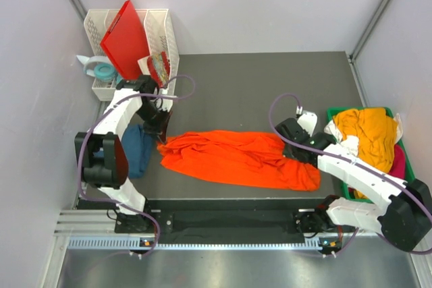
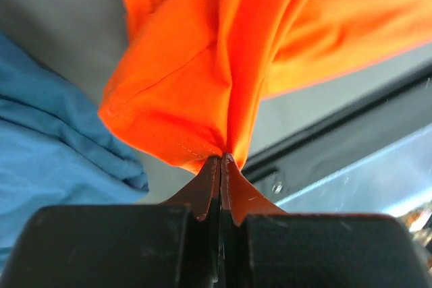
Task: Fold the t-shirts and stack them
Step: Flatten out the tshirt
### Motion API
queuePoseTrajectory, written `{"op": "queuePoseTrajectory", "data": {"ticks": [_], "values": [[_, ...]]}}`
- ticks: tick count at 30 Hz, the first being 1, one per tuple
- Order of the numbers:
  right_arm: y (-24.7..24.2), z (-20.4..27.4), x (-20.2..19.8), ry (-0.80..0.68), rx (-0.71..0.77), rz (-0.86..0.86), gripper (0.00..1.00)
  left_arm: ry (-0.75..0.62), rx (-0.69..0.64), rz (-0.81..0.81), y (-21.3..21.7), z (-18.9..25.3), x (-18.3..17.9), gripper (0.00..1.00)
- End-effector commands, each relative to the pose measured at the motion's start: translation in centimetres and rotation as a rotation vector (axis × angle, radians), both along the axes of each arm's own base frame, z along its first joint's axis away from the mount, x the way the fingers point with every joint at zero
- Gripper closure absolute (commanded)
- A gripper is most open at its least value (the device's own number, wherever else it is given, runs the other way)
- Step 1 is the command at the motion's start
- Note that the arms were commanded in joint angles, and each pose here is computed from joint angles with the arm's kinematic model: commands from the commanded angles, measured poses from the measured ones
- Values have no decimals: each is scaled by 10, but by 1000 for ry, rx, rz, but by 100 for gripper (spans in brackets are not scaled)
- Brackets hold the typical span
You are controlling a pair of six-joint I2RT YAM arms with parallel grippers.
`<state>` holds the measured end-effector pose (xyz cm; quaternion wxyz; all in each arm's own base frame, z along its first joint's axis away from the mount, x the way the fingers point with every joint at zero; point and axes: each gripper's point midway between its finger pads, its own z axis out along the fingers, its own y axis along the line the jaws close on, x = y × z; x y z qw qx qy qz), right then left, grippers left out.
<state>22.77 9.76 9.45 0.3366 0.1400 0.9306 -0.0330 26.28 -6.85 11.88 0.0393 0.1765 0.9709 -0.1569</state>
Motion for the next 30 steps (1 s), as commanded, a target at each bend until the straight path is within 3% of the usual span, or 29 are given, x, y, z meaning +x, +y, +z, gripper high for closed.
{"op": "queuePoseTrajectory", "data": {"ticks": [1, 6, 11, 18, 25, 27, 30], "values": [[0, 4, 2, -43, 21, -12, 100, 186, -62, -160, -4, 22, -46, 100], [2, 2, 2, -39, 29, -13, 100, 231, 31, -295, 9, 4, -58, 100], [0, 0, 0, -37, 24, -8, 100, 361, 118, -430, 34, -26, -92, 100], [-1, -2, -2, -29, 18, -10, 100, 446, 152, -432, 41, -63, -110, 100], [2, 1, 2, -29, 13, -4, 100, 368, 156, -374, 32, -69, -85, 100], [2, 2, 3, -30, 11, -4, 100, 301, 134, -350, 24, -60, -67, 95], [2, 2, 3, -26, 8, -4, 100, 206, 72, -320, 9, -44, -49, 77]]}}
